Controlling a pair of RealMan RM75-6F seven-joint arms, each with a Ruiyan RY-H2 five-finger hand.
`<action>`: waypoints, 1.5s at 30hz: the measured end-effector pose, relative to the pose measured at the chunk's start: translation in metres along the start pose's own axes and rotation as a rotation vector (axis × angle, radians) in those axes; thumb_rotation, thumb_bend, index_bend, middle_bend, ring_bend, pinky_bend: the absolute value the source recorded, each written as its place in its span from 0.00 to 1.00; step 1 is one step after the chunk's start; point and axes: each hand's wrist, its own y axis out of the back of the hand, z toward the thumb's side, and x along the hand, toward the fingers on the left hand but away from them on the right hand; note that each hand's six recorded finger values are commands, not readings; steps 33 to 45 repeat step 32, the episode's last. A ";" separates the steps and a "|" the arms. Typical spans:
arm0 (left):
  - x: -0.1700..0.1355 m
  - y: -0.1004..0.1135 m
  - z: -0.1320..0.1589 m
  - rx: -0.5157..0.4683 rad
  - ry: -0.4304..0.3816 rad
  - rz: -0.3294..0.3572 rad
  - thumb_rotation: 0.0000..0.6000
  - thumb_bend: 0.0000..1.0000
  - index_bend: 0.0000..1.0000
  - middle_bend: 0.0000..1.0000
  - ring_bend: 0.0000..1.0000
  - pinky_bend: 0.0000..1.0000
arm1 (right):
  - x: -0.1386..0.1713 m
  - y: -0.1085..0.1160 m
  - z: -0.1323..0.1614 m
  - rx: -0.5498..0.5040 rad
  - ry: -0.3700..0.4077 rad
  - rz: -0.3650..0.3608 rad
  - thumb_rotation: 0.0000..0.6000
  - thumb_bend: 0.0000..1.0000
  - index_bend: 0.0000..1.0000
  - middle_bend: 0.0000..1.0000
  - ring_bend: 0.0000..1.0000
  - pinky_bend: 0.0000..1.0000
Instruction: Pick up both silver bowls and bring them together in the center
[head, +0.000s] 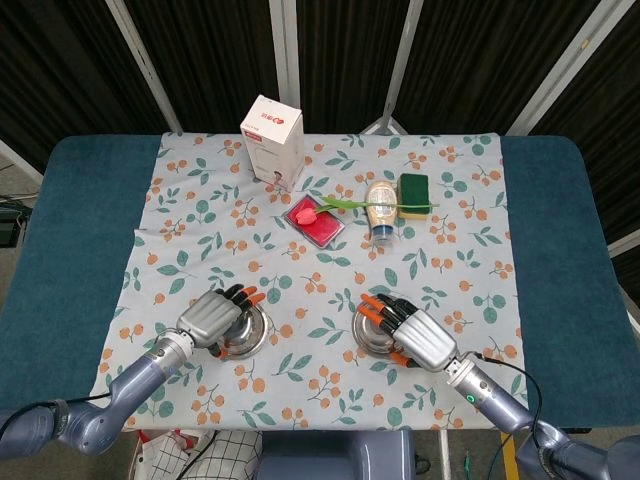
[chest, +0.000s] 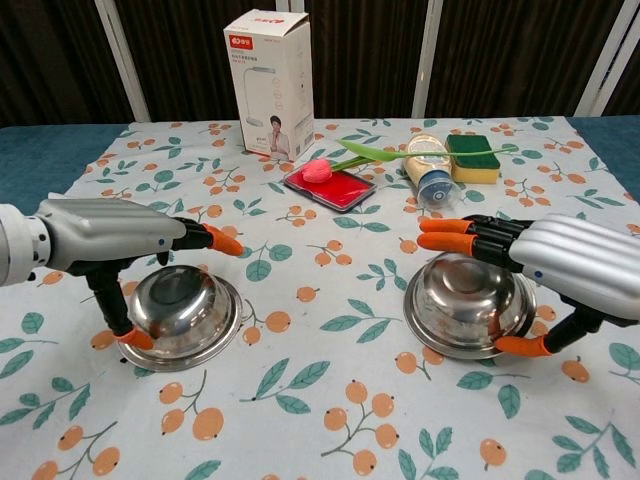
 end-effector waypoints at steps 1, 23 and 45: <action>0.000 0.002 0.001 -0.006 -0.006 0.010 0.90 0.00 0.00 0.00 0.00 0.18 | 0.000 0.001 0.001 -0.011 -0.002 -0.005 0.89 0.27 0.00 0.00 0.00 0.35; -0.124 0.016 -0.029 -0.181 -0.024 0.417 0.90 0.00 0.00 0.00 0.00 0.06 | 0.088 0.079 -0.023 -0.047 -0.304 -0.151 1.00 0.27 0.00 0.00 0.00 0.00; -0.192 -0.024 -0.077 -0.144 0.256 0.464 0.91 0.01 0.00 0.00 0.00 0.05 | 0.151 0.087 -0.051 0.059 -0.593 -0.135 1.00 0.26 0.00 0.00 0.00 0.00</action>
